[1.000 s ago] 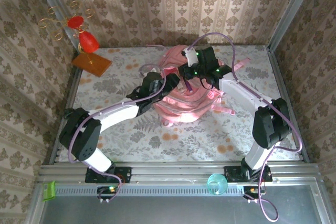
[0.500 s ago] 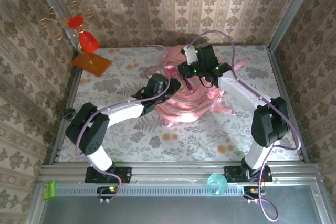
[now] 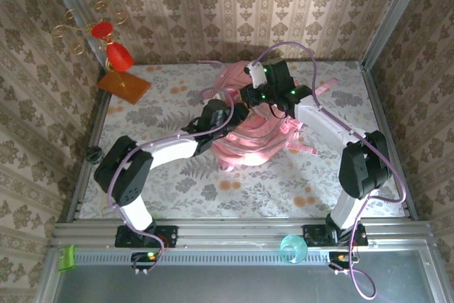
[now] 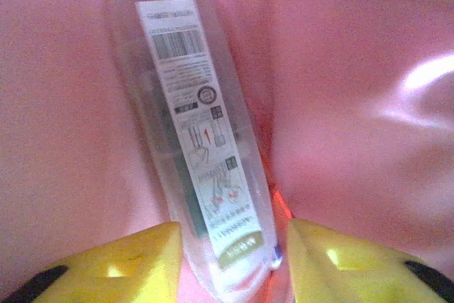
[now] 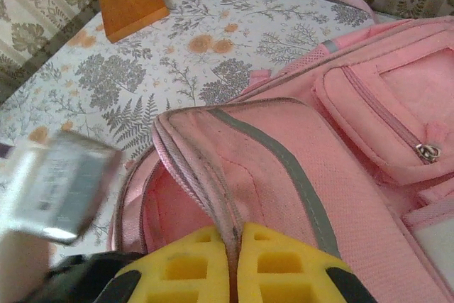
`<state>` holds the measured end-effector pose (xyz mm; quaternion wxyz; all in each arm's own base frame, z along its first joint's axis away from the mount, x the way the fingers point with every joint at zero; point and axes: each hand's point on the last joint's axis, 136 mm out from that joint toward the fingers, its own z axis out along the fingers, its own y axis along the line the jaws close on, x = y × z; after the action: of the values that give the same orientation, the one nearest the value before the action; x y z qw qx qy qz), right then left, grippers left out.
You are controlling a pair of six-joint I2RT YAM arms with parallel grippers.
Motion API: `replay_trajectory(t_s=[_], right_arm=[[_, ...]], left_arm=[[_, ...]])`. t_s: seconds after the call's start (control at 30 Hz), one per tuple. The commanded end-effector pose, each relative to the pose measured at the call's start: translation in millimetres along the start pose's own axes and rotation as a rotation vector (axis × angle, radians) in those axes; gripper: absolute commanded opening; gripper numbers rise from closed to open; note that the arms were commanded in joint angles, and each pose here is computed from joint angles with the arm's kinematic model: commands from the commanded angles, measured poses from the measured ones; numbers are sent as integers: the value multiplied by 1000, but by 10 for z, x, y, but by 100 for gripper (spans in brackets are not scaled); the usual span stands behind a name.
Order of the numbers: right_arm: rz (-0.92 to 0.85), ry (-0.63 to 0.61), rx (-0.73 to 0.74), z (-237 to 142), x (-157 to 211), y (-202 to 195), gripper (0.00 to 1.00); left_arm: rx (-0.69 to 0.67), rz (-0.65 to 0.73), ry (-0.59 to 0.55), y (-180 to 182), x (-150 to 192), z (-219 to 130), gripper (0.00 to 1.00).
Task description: Pack the student bag
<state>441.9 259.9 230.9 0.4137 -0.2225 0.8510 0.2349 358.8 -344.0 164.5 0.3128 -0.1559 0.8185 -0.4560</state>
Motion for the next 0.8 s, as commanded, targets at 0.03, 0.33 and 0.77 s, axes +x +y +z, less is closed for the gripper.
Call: replay_trajectory(t_s=[0.03,0.33,0.77], right_arm=[[-98,-80,18,-276,-207,30,0],[-80,133,-70,-392,818,218,4],[127,58,-218,-948,1362,506,52]], left_arm=[[-28,77,-51,122,-97,-481,54],[-134,202,-163,418,-585,-1272,64],[-110,570,114,-51,-572,-608,58]])
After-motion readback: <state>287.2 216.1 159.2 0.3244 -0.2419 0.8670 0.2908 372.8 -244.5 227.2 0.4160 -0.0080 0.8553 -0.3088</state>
